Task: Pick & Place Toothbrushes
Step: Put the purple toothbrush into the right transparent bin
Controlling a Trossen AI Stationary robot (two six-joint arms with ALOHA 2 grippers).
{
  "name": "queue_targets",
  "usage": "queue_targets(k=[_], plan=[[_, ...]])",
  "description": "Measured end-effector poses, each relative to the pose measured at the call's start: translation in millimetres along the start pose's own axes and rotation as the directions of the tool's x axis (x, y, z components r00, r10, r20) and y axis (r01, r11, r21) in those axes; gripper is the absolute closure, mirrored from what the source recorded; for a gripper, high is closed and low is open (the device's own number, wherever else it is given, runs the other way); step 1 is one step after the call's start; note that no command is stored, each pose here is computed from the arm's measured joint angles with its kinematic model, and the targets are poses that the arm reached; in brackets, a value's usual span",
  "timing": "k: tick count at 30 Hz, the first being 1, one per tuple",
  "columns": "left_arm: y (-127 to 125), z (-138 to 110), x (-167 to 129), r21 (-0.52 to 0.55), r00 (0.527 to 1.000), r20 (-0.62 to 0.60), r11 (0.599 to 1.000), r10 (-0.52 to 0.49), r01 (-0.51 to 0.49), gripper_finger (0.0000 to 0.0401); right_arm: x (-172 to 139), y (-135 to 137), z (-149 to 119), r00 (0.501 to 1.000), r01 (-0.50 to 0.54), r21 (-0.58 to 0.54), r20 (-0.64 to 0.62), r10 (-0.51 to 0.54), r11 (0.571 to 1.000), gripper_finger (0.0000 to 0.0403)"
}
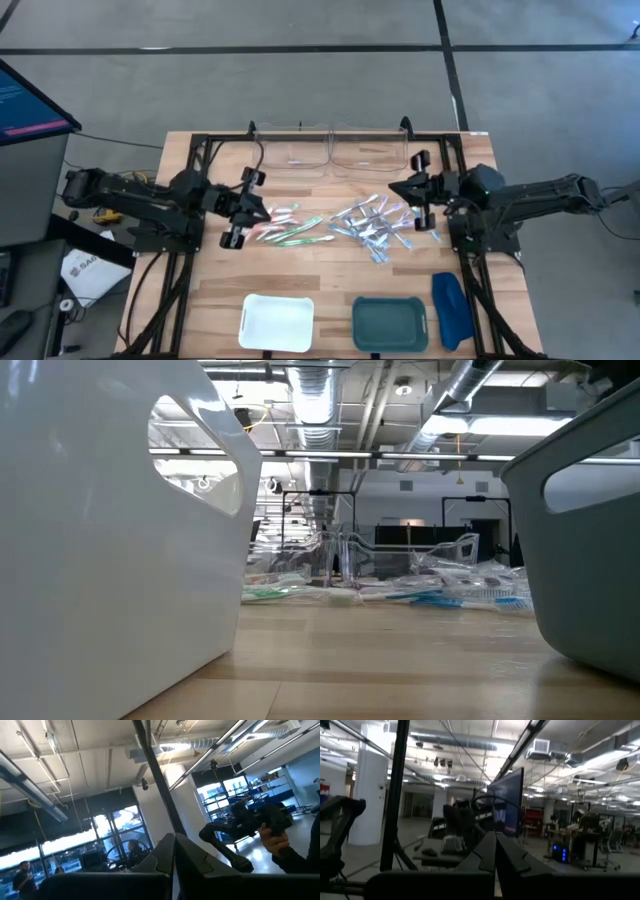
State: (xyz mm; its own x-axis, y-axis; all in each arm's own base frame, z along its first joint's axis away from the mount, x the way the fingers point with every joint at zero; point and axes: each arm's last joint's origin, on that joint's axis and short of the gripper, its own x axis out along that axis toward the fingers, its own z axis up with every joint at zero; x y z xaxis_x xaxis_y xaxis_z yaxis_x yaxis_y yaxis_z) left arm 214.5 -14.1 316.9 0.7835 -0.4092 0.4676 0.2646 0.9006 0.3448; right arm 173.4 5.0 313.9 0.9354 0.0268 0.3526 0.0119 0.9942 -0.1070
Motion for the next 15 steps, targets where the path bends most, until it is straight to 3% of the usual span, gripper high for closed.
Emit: queue_targets(k=[9, 15], plan=[[22, -5, 8, -0.063, 0.974, -0.226, 0.997, 0.025, -0.040, 0.0393, 7, -1, -10, 0.999, 0.001, -0.037, -0.053, -0.003, 0.999, 0.0403], [24, -6, 7, -0.080, 0.970, -0.241, 0.996, 0.031, -0.051, 0.0393, 8, -3, -12, 0.997, 0.013, -0.043, -0.076, -0.017, 0.999, 0.0403]])
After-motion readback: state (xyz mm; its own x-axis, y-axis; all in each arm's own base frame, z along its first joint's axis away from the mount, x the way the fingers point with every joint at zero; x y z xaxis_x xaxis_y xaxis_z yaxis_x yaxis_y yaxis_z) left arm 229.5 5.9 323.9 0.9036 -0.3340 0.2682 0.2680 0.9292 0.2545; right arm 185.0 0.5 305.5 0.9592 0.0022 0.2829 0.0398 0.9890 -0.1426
